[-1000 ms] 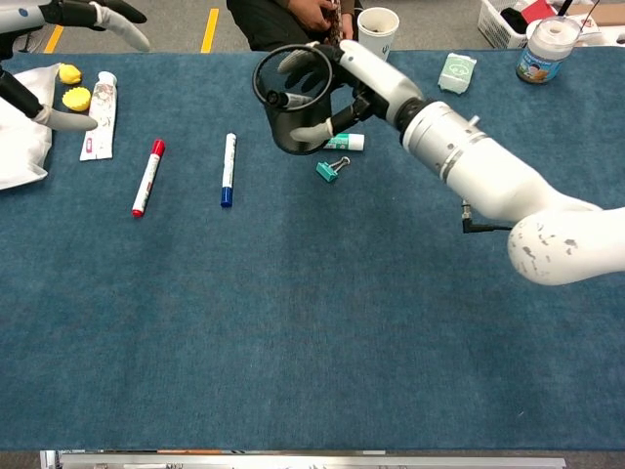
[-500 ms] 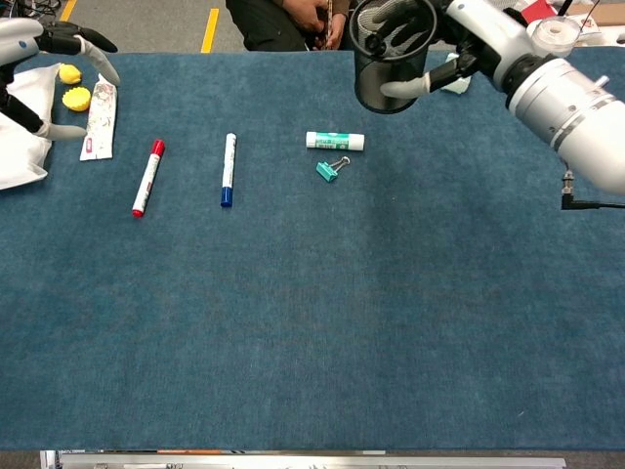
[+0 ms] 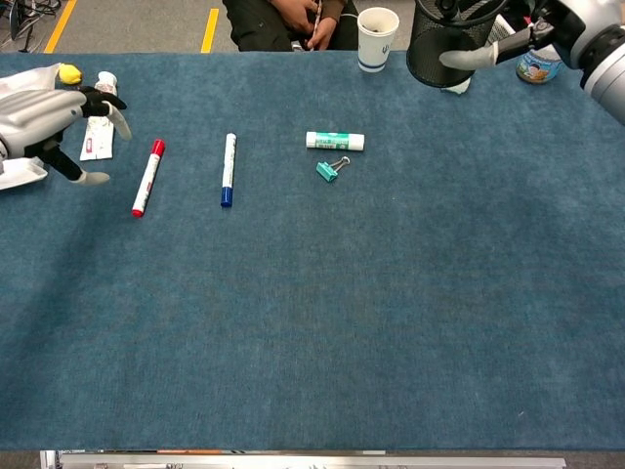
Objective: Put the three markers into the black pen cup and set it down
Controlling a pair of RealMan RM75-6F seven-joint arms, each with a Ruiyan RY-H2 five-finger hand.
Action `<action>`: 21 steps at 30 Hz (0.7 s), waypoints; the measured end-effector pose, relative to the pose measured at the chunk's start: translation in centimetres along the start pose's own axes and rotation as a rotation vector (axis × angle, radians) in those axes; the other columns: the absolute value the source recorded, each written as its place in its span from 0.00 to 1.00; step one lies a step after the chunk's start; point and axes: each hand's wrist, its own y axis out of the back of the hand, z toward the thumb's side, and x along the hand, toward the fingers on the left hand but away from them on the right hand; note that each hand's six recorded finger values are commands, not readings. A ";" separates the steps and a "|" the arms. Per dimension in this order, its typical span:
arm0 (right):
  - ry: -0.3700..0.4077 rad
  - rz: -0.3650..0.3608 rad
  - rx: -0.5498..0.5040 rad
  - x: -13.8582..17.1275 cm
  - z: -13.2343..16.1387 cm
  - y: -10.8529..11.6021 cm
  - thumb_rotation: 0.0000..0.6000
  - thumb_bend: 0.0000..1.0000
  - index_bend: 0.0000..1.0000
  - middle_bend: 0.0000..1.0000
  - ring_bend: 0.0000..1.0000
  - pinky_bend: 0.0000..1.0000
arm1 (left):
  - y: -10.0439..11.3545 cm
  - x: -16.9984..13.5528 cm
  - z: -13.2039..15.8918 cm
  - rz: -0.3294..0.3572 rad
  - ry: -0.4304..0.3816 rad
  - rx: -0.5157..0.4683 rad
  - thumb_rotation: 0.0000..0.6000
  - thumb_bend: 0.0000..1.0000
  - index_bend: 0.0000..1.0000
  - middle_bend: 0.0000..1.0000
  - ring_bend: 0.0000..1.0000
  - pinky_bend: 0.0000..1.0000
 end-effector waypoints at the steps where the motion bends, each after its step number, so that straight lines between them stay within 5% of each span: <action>1: -0.004 0.000 0.000 0.1 -0.1 0.0 1.00 0.16 0.36 0.35 0.28 0.29 | -0.4 0.2 0.1 -0.001 0.006 0.001 1.00 0.23 0.31 0.11 0.02 0.18; 21: -0.037 0.018 -0.008 1.4 -1.8 0.0 1.00 0.16 0.36 0.35 0.28 0.29 | -3.9 2.5 1.5 0.006 0.082 -0.043 1.00 0.22 0.18 0.08 0.02 0.18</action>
